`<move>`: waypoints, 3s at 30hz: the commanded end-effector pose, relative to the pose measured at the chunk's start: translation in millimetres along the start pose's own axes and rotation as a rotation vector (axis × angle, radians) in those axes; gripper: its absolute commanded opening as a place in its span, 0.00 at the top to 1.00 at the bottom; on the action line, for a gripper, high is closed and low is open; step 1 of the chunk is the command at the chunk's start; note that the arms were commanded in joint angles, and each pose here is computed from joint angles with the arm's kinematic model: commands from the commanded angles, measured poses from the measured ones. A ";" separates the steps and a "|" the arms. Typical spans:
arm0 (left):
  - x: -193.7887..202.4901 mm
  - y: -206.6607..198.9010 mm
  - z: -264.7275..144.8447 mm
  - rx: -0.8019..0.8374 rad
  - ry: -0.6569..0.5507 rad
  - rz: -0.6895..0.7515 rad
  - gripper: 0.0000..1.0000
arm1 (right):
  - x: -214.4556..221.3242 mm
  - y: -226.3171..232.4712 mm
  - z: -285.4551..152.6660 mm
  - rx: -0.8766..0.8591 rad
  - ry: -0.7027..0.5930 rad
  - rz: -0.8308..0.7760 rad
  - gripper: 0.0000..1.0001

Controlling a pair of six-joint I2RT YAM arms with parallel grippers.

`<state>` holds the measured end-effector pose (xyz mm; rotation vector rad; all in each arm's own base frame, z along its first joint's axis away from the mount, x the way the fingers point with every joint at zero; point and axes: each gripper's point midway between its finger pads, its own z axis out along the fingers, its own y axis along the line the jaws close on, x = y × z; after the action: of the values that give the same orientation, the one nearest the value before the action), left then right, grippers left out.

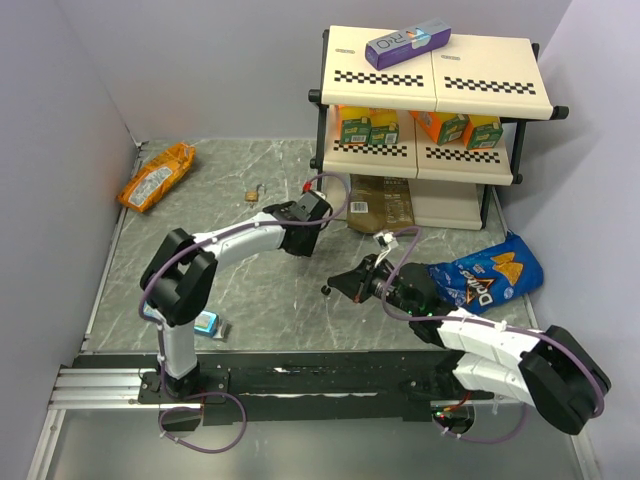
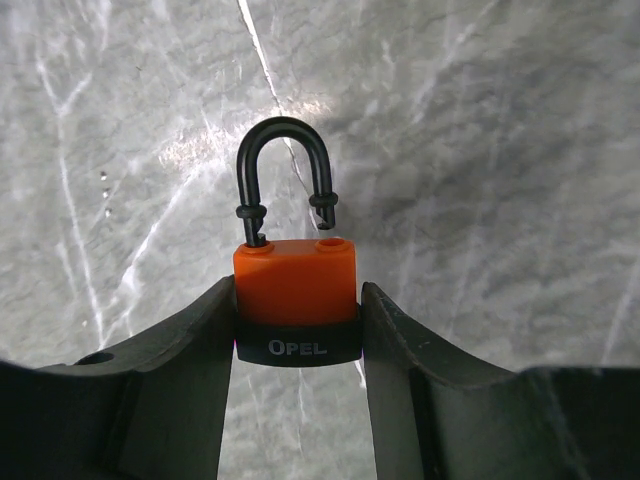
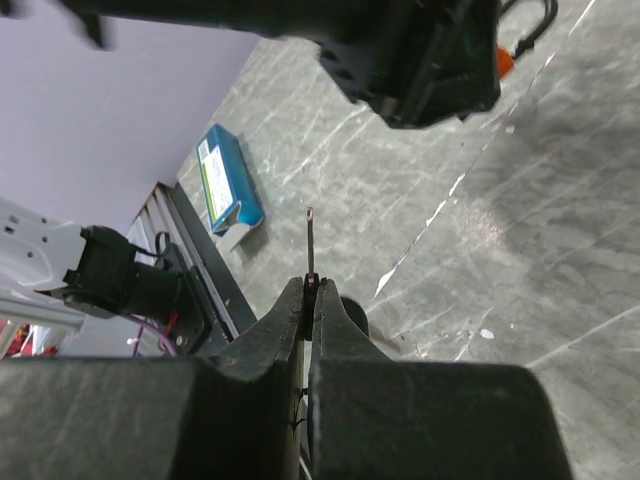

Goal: Unlock with the key

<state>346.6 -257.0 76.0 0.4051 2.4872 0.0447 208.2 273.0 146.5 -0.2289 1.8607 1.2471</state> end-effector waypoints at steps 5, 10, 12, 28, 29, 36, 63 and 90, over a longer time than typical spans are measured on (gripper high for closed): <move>2.0 -6.4 26.1 0.081 0.034 -0.059 0.99 | -19.9 7.2 -11.7 0.007 -0.088 -0.049 1.00; 10.3 -5.5 38.6 0.074 0.068 -0.059 0.99 | -24.0 8.4 -17.8 0.012 -0.111 -0.059 1.00; 15.8 -3.7 44.1 0.057 0.084 -0.049 0.99 | -23.1 6.2 -19.2 0.023 -0.110 -0.060 1.00; 17.3 -4.4 44.4 0.053 0.124 -0.029 0.67 | -24.7 -2.4 -29.3 0.078 -0.129 -0.085 1.00; 15.5 -4.6 42.1 0.055 0.120 -0.035 0.49 | -27.4 -3.2 -29.6 0.087 -0.137 -0.093 1.00; -9.9 -2.9 18.5 0.085 0.030 -0.059 0.07 | -33.1 -8.6 -33.4 0.134 -0.145 -0.122 1.00; -57.7 -92.9 -142.3 0.866 -0.233 -0.255 0.18 | -47.3 -17.8 -7.4 0.388 -0.065 -0.311 1.00; -7.6 -145.4 -125.2 0.892 -0.036 -0.156 0.76 | -45.1 -25.2 7.1 0.546 -0.042 -0.424 1.00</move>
<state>253.2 -376.6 152.1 0.4854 2.3824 -1.0615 237.2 243.6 123.2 -0.3392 2.0125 0.4231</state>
